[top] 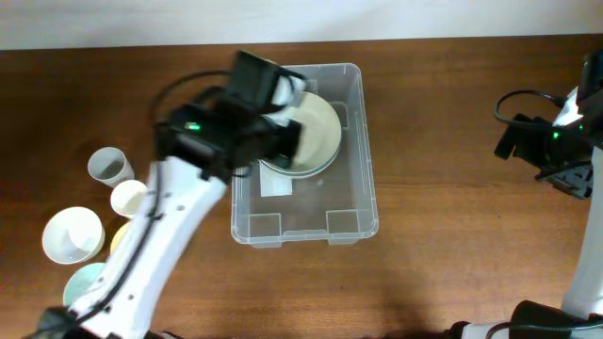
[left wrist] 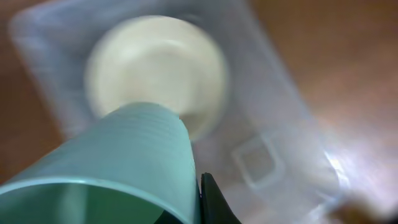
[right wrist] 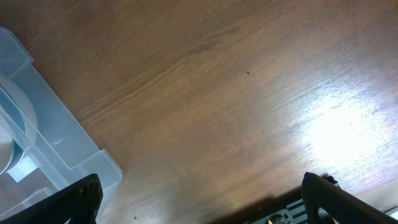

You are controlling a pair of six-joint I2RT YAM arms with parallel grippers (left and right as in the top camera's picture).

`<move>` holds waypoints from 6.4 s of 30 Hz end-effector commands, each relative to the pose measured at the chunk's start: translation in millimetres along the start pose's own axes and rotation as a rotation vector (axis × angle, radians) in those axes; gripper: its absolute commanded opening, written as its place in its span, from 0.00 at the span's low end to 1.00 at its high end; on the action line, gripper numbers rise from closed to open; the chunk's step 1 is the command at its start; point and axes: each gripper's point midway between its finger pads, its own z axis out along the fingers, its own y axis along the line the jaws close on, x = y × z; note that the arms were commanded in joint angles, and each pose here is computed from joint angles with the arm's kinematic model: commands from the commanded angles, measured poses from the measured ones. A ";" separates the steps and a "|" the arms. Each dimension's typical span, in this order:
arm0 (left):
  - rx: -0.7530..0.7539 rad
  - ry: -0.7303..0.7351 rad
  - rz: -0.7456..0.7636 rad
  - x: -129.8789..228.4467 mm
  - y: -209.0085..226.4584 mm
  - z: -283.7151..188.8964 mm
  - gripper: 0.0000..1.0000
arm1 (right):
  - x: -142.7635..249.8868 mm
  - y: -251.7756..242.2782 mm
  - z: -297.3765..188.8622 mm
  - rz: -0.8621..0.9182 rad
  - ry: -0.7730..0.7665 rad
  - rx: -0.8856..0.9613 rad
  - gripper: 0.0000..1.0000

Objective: Pack container
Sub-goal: 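Place the mint-green cup in the bin's front-right corner, release, withdraw left gripper, then grasp the cream cup with the left gripper and lift it, then drop the cream cup into the mint cup in the bin with the left gripper, then grasp the grey cup with the left gripper and lift it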

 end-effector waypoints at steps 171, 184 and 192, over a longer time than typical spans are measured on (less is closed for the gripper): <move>-0.330 0.229 -0.262 48.0 106.5 7.1 0.84 | -0.7 -2.0 1.9 -0.012 -0.001 0.016 0.98; -0.446 0.427 -0.787 152.3 318.3 52.6 0.84 | -0.3 -2.1 1.9 -0.012 0.001 0.017 0.98; -0.431 0.540 -0.859 197.7 347.0 100.6 0.84 | 1.2 -2.5 1.8 -0.012 0.007 0.018 0.98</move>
